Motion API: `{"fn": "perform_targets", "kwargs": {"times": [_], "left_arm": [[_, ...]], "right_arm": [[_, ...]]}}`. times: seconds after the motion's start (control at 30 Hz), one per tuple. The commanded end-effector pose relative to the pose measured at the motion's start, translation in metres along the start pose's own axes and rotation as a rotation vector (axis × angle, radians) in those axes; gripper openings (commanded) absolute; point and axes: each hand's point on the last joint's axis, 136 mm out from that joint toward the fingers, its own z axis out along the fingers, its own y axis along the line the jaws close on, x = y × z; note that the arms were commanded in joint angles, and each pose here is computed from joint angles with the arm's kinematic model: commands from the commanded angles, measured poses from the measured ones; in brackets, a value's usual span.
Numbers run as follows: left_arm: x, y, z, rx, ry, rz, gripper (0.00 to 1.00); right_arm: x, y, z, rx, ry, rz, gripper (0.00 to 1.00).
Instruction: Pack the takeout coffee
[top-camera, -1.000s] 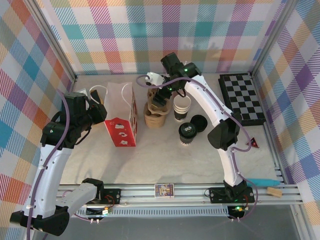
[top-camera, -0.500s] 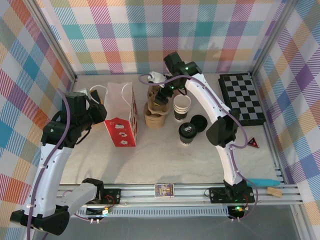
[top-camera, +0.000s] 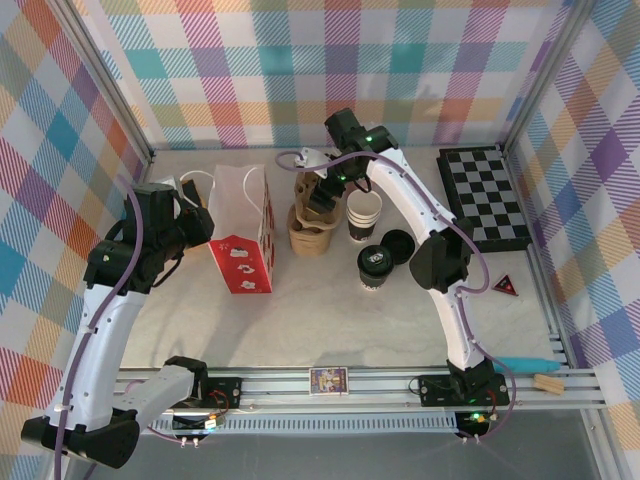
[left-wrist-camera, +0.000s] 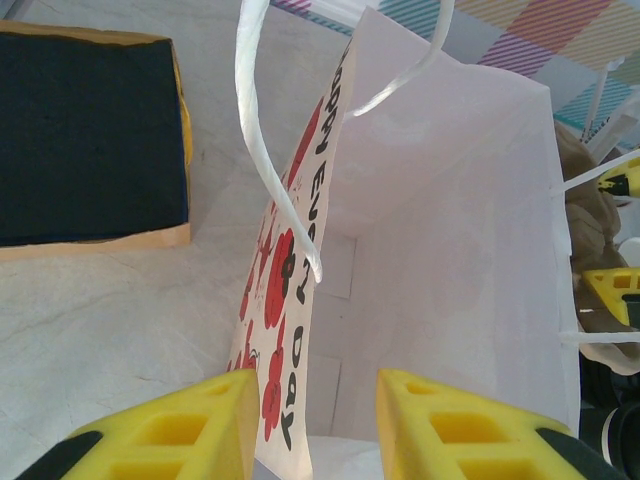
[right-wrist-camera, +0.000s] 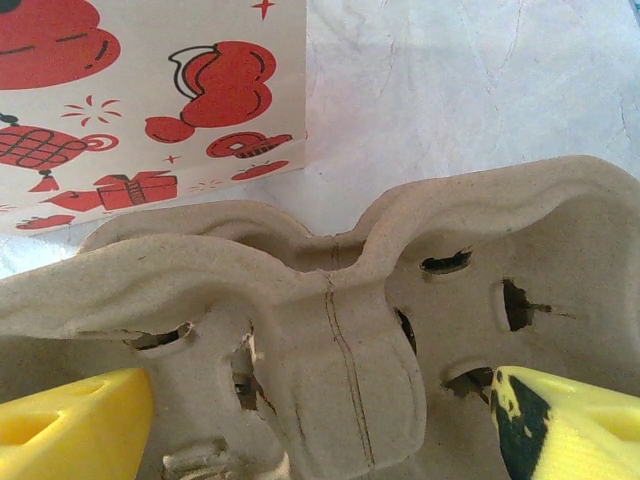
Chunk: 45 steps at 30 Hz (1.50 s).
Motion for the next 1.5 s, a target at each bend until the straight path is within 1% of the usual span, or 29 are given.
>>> {"fn": "perform_targets", "kwargs": {"times": [0.0,0.37,0.4,0.43,0.47,0.53,0.67,0.77,0.9,0.97,1.13,1.37,1.47], "left_arm": [[-0.005,0.005,0.001,-0.016,-0.016,0.003,0.36],[-0.003,0.006,0.004,-0.024,-0.011,0.006,0.36],[-0.003,0.006,0.004,-0.024,-0.011,0.006,0.36],[-0.003,0.006,0.004,-0.023,-0.012,0.006,0.36],[-0.004,0.006,0.004,-0.022,-0.014,0.007,0.36],[-0.004,0.006,0.004,-0.026,-0.013,0.01,0.36],[-0.005,0.006,0.004,-0.028,-0.015,0.011,0.36],[-0.005,0.006,0.005,-0.026,-0.014,0.011,0.36],[-0.005,0.006,0.004,-0.025,-0.015,0.009,0.36],[-0.006,0.005,0.004,-0.024,-0.017,0.009,0.36],[-0.007,0.005,0.002,-0.023,-0.023,0.012,0.36],[-0.012,0.004,-0.003,-0.02,-0.035,0.012,0.36],[-0.015,0.004,-0.006,-0.023,-0.042,0.011,0.42]], "right_arm": [[-0.001,-0.003,0.007,-0.025,-0.024,-0.015,0.87],[0.003,-0.008,0.017,-0.026,-0.021,-0.004,0.85],[0.004,-0.009,0.019,-0.027,-0.02,-0.004,0.83],[0.004,-0.008,0.019,-0.029,-0.021,-0.004,0.77],[0.004,-0.008,0.02,-0.03,-0.021,-0.005,0.69],[0.004,-0.009,0.02,-0.027,-0.018,-0.004,0.58],[0.002,-0.008,0.016,-0.024,-0.024,-0.008,0.5],[0.0,-0.007,0.013,-0.021,-0.03,-0.011,0.4],[-0.003,-0.006,0.009,-0.013,-0.033,-0.021,0.31],[-0.006,-0.004,0.008,-0.009,-0.034,-0.027,0.29],[-0.017,-0.001,-0.006,0.032,-0.042,-0.056,0.28],[-0.042,-0.001,-0.051,0.152,-0.086,-0.106,0.29],[-0.052,0.003,-0.073,0.199,-0.109,-0.127,0.29]]}}
